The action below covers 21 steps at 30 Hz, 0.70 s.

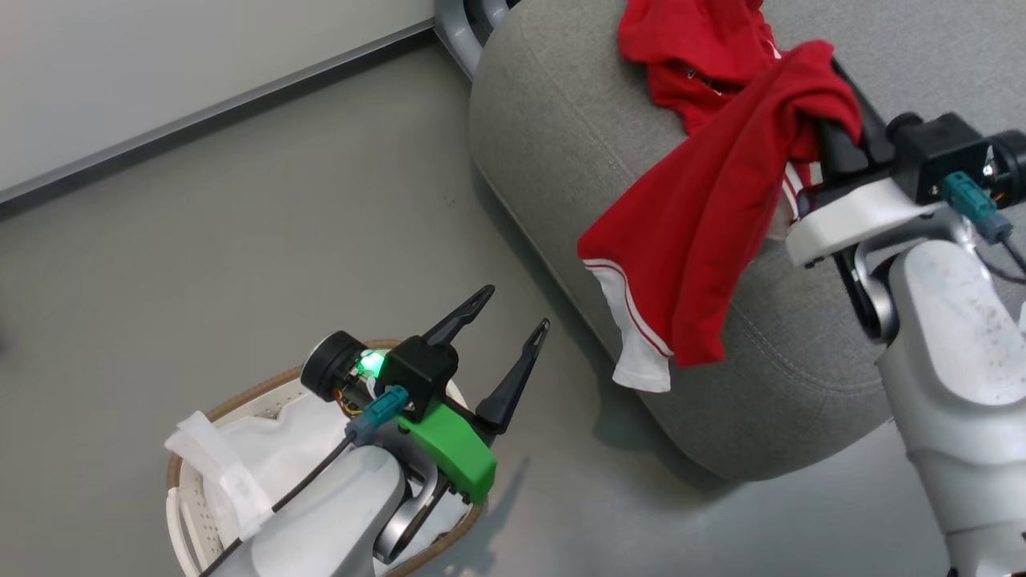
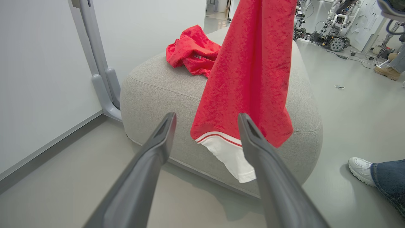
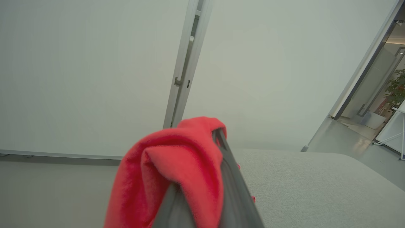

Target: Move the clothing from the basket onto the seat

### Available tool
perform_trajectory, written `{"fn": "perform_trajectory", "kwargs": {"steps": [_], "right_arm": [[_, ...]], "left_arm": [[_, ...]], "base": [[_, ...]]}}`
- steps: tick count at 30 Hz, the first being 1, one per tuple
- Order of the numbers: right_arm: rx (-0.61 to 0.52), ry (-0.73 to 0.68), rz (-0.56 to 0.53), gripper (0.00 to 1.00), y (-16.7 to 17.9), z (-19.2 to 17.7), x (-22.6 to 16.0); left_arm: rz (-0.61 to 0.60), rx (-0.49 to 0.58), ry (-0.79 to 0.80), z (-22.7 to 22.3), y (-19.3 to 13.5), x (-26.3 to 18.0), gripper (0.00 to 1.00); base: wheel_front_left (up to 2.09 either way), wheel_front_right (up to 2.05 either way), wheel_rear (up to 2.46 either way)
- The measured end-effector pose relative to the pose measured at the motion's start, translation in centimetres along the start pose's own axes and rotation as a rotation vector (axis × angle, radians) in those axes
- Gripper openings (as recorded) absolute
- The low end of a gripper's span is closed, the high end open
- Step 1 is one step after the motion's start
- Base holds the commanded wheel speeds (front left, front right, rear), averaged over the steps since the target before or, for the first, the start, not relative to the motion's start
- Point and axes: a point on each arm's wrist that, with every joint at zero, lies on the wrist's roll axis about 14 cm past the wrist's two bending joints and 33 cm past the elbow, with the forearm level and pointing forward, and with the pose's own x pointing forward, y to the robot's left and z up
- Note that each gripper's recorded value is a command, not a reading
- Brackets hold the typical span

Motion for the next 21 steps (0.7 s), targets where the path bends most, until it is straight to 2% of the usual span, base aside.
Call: {"fn": "perform_trajectory", "kwargs": {"steps": [8, 10, 15, 18, 21], "right_arm": [[-0.123, -0.084, -0.01, 0.0, -3.4, 5.6, 6.8], [-0.138, -0.105, -0.052, 0.0, -5.6, 7.7, 8.6], [-0.254, -0.126, -0.168, 0.0, -11.6, 12.5, 11.5], [-0.343, -0.082, -0.215, 0.0, -14.0, 13.1, 12.9], [-0.346, -0.027, -0.252, 0.0, -15.3, 11.5, 14.2]], "left_arm": [[0.035, -0.011, -0.022, 0.1, 0.7, -0.5, 1.0], [0.049, -0.005, -0.028, 0.1, 1.2, -0.8, 1.0], [0.076, 0.016, -0.055, 0.7, 2.3, -1.4, 1.0], [0.104, 0.017, -0.066, 0.7, 3.4, -1.9, 1.0], [0.125, 0.015, -0.073, 0.4, 4.6, -2.2, 1.0]], "base": [[0.0, 0.0, 0.0], [0.0, 0.0, 0.0], [0.0, 0.0, 0.0], [0.0, 0.0, 0.0], [0.0, 0.0, 0.0]]}}
